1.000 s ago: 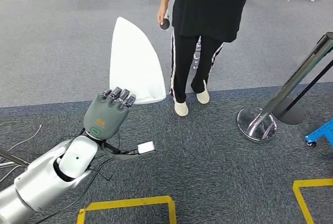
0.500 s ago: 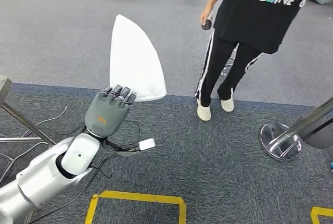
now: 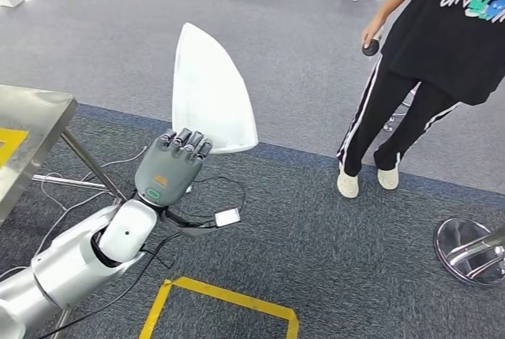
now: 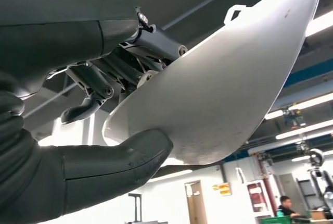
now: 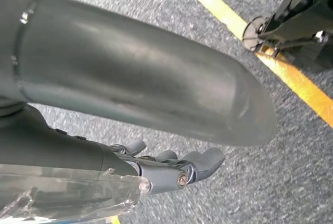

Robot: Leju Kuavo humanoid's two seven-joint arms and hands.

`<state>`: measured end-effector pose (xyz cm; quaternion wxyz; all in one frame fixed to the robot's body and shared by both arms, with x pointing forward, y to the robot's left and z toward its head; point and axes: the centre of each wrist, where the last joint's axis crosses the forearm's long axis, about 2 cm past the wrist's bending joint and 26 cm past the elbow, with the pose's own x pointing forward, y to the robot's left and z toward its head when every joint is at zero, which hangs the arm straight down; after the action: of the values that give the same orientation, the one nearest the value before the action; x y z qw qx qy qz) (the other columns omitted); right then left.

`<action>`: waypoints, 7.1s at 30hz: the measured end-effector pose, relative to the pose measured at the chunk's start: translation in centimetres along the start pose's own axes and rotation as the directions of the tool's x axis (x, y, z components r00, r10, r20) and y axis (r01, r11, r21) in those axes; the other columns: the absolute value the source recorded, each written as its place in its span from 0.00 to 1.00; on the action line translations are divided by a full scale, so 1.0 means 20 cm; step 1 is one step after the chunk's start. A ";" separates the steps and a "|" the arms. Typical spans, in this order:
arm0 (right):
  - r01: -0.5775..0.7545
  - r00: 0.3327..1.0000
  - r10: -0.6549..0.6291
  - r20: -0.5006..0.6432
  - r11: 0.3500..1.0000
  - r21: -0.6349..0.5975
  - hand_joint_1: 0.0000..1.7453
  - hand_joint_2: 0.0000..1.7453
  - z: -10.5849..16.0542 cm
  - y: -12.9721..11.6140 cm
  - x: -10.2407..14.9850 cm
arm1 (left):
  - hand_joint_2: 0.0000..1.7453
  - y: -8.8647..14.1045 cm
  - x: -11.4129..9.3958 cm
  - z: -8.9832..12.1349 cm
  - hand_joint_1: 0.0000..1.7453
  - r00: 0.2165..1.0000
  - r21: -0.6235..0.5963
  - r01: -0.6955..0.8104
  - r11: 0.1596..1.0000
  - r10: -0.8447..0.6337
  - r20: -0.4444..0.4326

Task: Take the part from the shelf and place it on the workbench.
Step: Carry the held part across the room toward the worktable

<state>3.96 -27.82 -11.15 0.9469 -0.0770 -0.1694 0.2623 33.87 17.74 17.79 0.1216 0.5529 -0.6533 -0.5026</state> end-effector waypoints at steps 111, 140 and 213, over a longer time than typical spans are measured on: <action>-0.030 0.999 0.030 0.011 0.998 0.046 0.00 0.00 0.01 0.06 0.03 | 1.00 -0.03 0.03 -0.05 1.00 0.979 -0.127 -0.197 0.972 0.189 -0.073; -0.015 0.999 0.012 0.040 0.996 0.084 0.00 0.00 0.00 0.06 0.05 | 1.00 -0.07 0.04 -0.03 1.00 0.962 -0.120 -0.211 0.970 0.228 0.152; -0.020 0.999 0.015 0.044 0.993 0.118 0.00 0.00 0.01 0.10 0.05 | 1.00 -0.28 -0.13 -0.02 1.00 0.942 -0.259 -0.334 0.906 0.312 -0.126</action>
<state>3.66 -25.52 -11.10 0.9437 -0.0167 -0.1730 0.2815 38.35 20.35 14.62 0.3057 0.4346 -0.6537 -0.5388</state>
